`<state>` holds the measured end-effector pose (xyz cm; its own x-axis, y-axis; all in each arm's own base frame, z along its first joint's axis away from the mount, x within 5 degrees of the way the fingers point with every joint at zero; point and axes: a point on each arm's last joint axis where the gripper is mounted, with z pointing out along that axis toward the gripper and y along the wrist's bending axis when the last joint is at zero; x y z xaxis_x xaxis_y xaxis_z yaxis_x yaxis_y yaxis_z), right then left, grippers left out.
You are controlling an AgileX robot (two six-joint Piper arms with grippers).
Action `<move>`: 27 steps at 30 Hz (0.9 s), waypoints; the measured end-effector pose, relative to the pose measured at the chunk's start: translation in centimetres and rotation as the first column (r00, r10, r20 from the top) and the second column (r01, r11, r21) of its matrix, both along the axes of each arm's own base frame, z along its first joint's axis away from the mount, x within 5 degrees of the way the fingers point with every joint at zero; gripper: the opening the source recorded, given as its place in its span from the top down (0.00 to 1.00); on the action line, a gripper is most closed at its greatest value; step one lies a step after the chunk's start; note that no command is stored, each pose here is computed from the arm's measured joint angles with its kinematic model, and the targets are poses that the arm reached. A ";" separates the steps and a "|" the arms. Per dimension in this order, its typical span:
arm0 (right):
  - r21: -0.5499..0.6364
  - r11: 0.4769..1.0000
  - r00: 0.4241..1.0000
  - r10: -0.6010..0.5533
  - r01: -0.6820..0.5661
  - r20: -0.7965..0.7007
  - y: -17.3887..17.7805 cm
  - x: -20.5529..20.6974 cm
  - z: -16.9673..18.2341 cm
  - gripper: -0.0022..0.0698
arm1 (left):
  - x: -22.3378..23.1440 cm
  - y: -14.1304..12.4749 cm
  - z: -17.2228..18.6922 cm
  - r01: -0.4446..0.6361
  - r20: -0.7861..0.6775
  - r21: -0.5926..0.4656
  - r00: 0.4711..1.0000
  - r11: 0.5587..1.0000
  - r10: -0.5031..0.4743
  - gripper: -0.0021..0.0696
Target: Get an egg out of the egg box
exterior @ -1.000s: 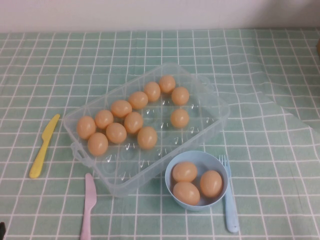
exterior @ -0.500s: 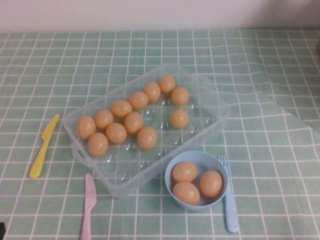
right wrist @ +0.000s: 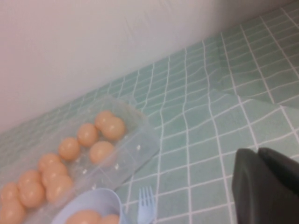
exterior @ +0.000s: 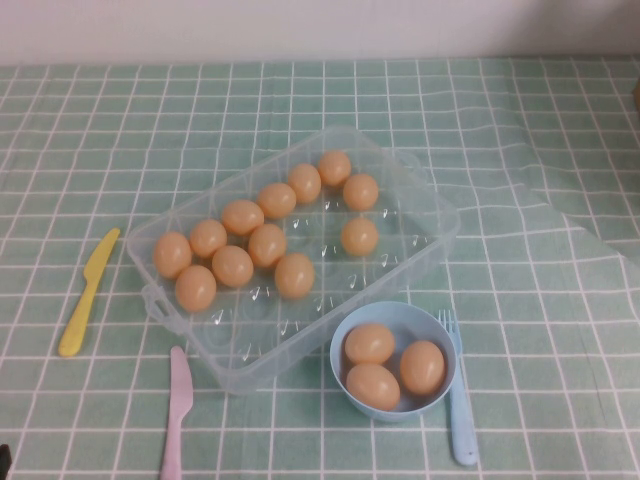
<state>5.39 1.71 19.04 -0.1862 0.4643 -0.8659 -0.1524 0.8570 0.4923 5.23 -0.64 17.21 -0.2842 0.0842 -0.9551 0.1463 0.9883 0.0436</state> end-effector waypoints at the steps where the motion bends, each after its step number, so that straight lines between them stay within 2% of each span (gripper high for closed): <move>1: 0.029 1.000 1.000 -0.003 0.003 0.003 0.0 0.0 0.1 0.99 | 0.0 0.0 0.0 0.000 0.000 0.000 1.000 1.000 0.000 0.98; 5: 0.131 0.991 1.000 -0.007 0.006 0.005 0.0 0.0 0.3 0.99 | 0.0 0.0 0.0 0.000 0.000 0.000 1.000 1.000 0.000 0.98; 11: 0.119 0.993 1.000 -0.017 0.013 0.026 -0.1 0.0 0.5 0.99 | 0.0 0.0 0.0 0.000 0.000 0.000 1.000 1.000 0.000 0.98; 18: 0.222 0.975 1.000 -0.010 0.007 0.015 0.0 0.0 0.6 0.99 | 0.0 0.0 0.0 0.000 0.000 0.000 1.000 1.000 0.000 0.98; 22: 0.218 0.975 0.998 0.049 -0.042 -0.027 0.6 0.1 1.8 0.99 | 0.0 0.0 0.0 0.000 0.000 0.000 1.000 1.000 0.000 0.98; 27: 0.122 0.983 0.977 0.152 -0.135 -0.146 1.6 1.2 5.0 0.99 | 0.0 0.0 0.0 0.000 0.000 0.000 1.000 1.000 0.000 0.98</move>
